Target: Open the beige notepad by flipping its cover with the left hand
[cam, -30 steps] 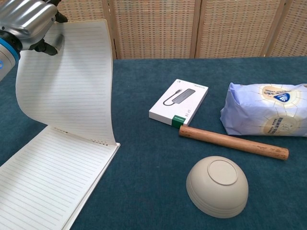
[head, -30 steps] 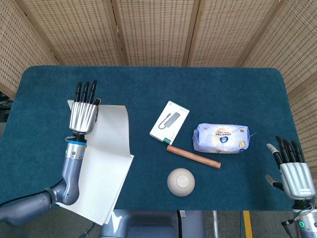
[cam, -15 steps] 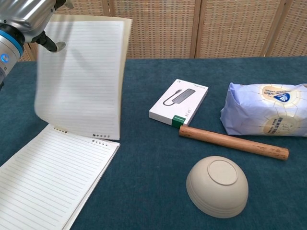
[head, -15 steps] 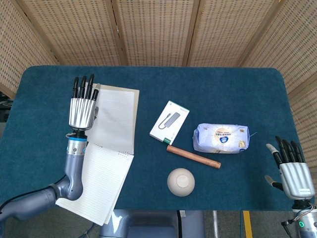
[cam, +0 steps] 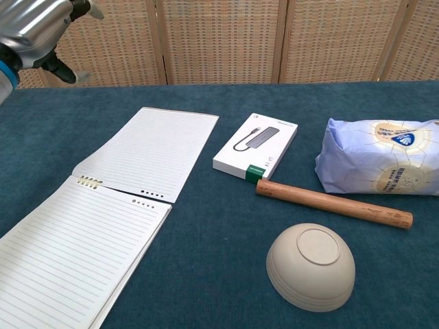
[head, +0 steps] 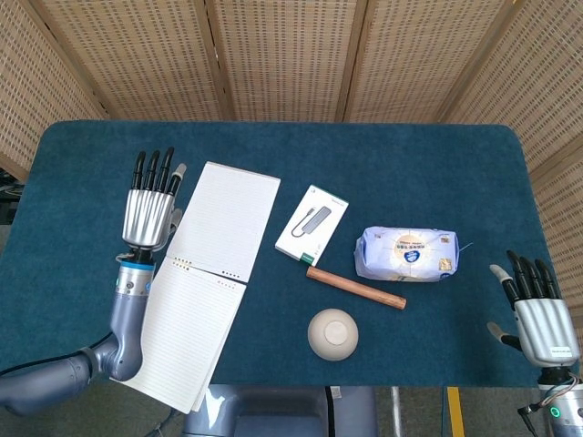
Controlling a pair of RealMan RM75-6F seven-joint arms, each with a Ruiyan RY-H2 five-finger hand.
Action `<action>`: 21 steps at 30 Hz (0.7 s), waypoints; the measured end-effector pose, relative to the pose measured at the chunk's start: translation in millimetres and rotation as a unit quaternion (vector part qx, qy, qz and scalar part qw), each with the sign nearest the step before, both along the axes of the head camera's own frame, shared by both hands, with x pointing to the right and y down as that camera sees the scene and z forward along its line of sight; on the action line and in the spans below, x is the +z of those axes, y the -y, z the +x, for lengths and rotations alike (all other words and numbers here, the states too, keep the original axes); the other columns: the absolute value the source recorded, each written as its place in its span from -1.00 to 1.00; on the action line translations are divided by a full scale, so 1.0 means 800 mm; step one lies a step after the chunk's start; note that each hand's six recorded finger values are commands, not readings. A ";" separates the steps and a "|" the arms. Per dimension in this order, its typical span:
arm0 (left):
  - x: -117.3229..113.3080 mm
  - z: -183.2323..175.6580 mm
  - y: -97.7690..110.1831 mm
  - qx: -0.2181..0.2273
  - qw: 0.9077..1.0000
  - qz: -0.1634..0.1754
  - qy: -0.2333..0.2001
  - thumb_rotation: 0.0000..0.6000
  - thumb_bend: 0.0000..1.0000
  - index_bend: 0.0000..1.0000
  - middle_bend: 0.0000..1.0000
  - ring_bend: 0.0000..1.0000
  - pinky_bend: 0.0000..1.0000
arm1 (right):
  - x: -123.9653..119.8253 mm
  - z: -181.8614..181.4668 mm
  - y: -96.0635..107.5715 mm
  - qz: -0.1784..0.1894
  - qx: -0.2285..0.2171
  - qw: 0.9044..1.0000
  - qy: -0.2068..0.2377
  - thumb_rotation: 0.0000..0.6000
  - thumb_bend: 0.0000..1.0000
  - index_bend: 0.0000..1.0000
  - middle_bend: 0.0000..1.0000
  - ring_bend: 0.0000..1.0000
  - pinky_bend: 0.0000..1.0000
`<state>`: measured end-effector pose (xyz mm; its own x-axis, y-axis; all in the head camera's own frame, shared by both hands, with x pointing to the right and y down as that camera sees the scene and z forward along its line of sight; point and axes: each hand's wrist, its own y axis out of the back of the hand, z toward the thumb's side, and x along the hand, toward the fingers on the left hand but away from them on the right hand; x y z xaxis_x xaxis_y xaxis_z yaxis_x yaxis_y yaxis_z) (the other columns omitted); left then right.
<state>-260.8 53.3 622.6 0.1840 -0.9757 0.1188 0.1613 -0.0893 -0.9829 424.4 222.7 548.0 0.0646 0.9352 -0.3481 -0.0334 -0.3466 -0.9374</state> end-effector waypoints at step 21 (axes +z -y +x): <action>-0.024 -0.126 -0.243 -0.030 0.976 -0.187 -0.105 1.00 -0.91 -1.00 -1.00 -1.00 -1.00 | 0.003 -0.001 -0.004 -0.007 0.004 1.000 -0.011 1.00 -0.84 -0.72 -1.00 -1.00 -1.00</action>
